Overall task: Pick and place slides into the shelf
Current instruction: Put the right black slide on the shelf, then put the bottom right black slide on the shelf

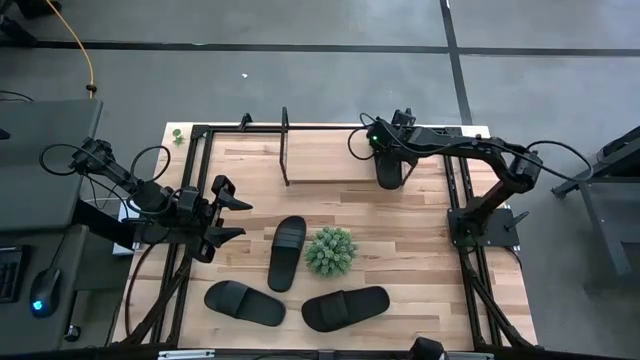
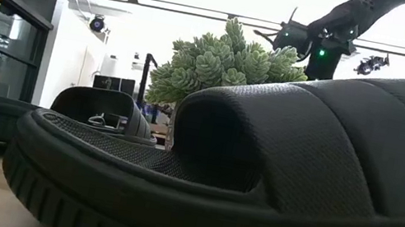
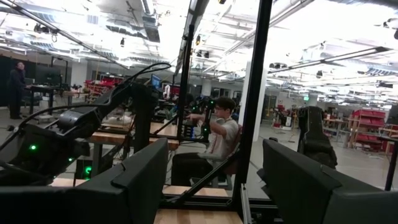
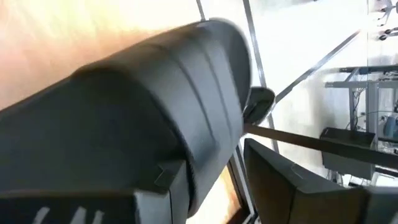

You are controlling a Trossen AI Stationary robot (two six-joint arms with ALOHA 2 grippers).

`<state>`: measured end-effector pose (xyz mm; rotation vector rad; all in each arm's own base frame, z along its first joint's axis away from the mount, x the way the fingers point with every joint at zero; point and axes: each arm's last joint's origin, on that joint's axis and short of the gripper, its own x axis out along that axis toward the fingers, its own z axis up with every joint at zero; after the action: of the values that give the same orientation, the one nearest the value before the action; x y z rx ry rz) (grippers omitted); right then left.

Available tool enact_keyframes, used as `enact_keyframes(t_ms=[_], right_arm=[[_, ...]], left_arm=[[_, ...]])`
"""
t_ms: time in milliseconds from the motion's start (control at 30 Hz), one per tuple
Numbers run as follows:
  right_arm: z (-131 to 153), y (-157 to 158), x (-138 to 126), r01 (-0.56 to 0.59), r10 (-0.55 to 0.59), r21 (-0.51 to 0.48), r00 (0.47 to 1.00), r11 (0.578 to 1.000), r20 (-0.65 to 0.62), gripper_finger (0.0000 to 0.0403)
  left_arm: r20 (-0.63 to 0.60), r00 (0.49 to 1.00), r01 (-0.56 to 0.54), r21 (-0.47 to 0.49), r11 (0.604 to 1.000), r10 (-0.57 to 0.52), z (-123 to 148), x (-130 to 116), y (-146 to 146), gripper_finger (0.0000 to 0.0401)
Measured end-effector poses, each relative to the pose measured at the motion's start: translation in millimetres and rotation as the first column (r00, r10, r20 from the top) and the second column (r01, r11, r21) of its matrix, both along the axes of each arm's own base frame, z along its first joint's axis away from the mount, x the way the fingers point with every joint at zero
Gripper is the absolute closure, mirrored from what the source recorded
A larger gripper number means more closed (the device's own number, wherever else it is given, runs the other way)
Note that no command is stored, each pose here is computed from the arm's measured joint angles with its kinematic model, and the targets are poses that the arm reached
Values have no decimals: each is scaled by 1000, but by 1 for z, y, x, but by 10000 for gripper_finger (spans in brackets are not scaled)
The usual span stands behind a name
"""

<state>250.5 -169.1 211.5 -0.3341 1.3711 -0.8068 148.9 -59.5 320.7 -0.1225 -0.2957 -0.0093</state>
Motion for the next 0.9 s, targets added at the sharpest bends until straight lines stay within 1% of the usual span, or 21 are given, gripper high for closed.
enact_keyframes(t_ms=[167,500,667,900], right_arm=[[0,4,0,-14,14,-1,999,1000,-34,272],[0,13,6,-25,24,-4,1000,1000,-19,272],[-1,19,8,-45,45,-3,998,999,-32,272],[0,29,10,-32,27,-65,997,997,-76,272]], left_arm=[[1,1000,0,-1,1000,0,0,0,0,155],[5,1000,0,-3,1000,0,1,0,0,155],[5,1000,0,-3,1000,0,1,0,0,155],[5,1000,0,-3,1000,0,1,0,0,155]])
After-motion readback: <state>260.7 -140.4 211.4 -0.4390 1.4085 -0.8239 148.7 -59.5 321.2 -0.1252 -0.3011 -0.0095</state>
